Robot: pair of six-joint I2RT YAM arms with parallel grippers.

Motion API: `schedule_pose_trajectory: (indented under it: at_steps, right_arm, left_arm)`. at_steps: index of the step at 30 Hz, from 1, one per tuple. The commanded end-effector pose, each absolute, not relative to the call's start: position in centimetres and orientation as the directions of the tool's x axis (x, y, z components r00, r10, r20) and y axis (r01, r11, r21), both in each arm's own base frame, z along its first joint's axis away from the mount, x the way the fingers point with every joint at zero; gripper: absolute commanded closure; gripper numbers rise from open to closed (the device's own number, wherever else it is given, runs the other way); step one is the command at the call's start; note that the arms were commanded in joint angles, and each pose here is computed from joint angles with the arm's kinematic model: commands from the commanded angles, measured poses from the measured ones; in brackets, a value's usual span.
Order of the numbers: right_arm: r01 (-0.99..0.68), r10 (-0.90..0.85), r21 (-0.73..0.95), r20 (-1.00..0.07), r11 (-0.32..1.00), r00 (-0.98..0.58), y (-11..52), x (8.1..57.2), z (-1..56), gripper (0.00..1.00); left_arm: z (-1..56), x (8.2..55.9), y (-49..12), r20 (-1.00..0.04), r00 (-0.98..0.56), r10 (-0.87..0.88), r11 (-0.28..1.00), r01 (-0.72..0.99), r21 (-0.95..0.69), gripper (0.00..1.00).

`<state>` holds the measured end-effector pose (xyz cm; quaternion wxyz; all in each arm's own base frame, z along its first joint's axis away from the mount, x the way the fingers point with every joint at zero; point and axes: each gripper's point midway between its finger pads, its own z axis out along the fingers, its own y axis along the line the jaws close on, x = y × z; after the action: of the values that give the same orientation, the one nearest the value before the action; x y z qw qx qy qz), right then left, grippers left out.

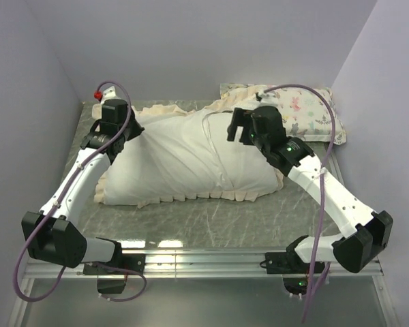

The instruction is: Remove the pillowcase from the pillow

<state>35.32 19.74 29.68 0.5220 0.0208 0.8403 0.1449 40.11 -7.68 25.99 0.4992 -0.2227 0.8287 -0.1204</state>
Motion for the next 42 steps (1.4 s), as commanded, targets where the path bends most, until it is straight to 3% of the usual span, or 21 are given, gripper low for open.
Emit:
schedule_pose_trajectory:
  at_steps: [1,5,9,10,12,15,16,17,19,25,28,29,33,35,38,40,42]
  right_arm:
    - [-0.092,0.209,0.292,-0.84,0.952,-0.502,17.6,35.9,25.8,0.05]
    - [-0.093,0.191,0.295,-0.796,0.951,-0.574,17.5,35.4,21.1,0.06]
    - [-0.115,0.184,0.322,-0.759,0.94,-0.624,18.4,34.7,18.2,0.26]
    - [-0.13,0.193,0.346,-0.754,0.929,-0.628,18.9,34.5,17.8,0.36]
    - [-0.19,0.202,0.411,-0.737,0.892,-0.645,20.5,33.7,18.0,0.74]
    - [-0.275,0.205,0.484,-0.726,0.831,-0.657,23.6,32.4,18.9,0.93]
    - [-0.298,0.209,0.497,-0.731,0.815,-0.65,24.6,32.2,19.6,0.94]
    - [-0.339,0.187,0.504,-0.734,0.794,-0.653,26.3,31.2,19.9,0.96]
    - [-0.348,0.19,0.506,-0.74,0.789,-0.645,27.5,31.1,20.7,0.96]
    - [-0.323,0.188,0.484,-0.744,0.814,-0.641,27.4,31.3,20.4,0.96]
    - [-0.307,0.187,0.47,-0.746,0.828,-0.639,26.7,31.1,20.2,0.84]
    - [-0.302,0.187,0.466,-0.748,0.832,-0.637,26.5,31.0,20.1,0.72]
    - [-0.276,0.17,0.428,-0.752,0.861,-0.637,25.1,30.5,19.0,0.48]
    - [-0.283,0.163,0.428,-0.75,0.858,-0.641,24.8,29.8,18.9,0.37]
    - [-0.29,0.153,0.437,-0.735,0.851,-0.661,24.5,28.7,17.8,0.3]
    - [-0.314,0.139,0.464,-0.712,0.828,-0.688,25.2,27.3,16.8,0.3]
    - [-0.299,0.128,0.451,-0.703,0.841,-0.7,24.9,26.5,15.6,0.39]
  left_arm:
    - [27.0,40.7,-8.0,-0.794,-0.4,-0.458,0.889,-0.199,-0.413,0.93]
    - [26.9,40.4,-8.6,-0.794,-0.416,-0.444,0.895,-0.164,-0.414,0.88]
    - [28.0,39.9,-9.3,-0.799,-0.415,-0.435,0.897,-0.124,-0.425,0.83]
    - [28.3,39.8,-9.4,-0.802,-0.412,-0.433,0.898,-0.116,-0.425,0.8]
    - [29.3,39.3,-9.8,-0.811,-0.404,-0.424,0.901,-0.094,-0.424,0.77]
    - [30.9,38.4,-10.6,-0.825,-0.389,-0.41,0.904,-0.057,-0.423,0.61]
    - [31.3,38.1,-10.9,-0.83,-0.383,-0.406,0.906,-0.049,-0.42,0.44]
    - [31.7,37.6,-11.7,-0.835,-0.38,-0.397,0.908,-0.031,-0.418,0.35]
    - [32.7,36.7,-12.5,-0.845,-0.356,-0.399,0.906,-0.009,-0.424,0.21]
    - [31.2,33.7,-19.7,-0.841,-0.416,-0.347,0.895,0.121,-0.429,0.15]
    - [27.7,32.9,-23.3,-0.824,-0.485,-0.292,0.901,0.15,-0.408,0.14]
    - [26.5,32.2,-24.7,-0.819,-0.509,-0.266,0.902,0.17,-0.398,0.14]
    - [21.8,32.3,-26.9,-0.801,-0.562,-0.206,0.927,0.149,-0.343,0.13]
    - [20.0,32.5,-26.7,-0.782,-0.591,-0.201,0.941,0.106,-0.321,0.2]
    - [17.4,32.7,-26.3,-0.764,-0.615,-0.194,0.956,0.054,-0.287,0.28]
    - [16.8,32.6,-26.1,-0.759,-0.616,-0.21,0.954,0.04,-0.296,0.4]
    - [16.9,32.7,-26.2,-0.761,-0.608,-0.225,0.951,0.034,-0.308,0.56]
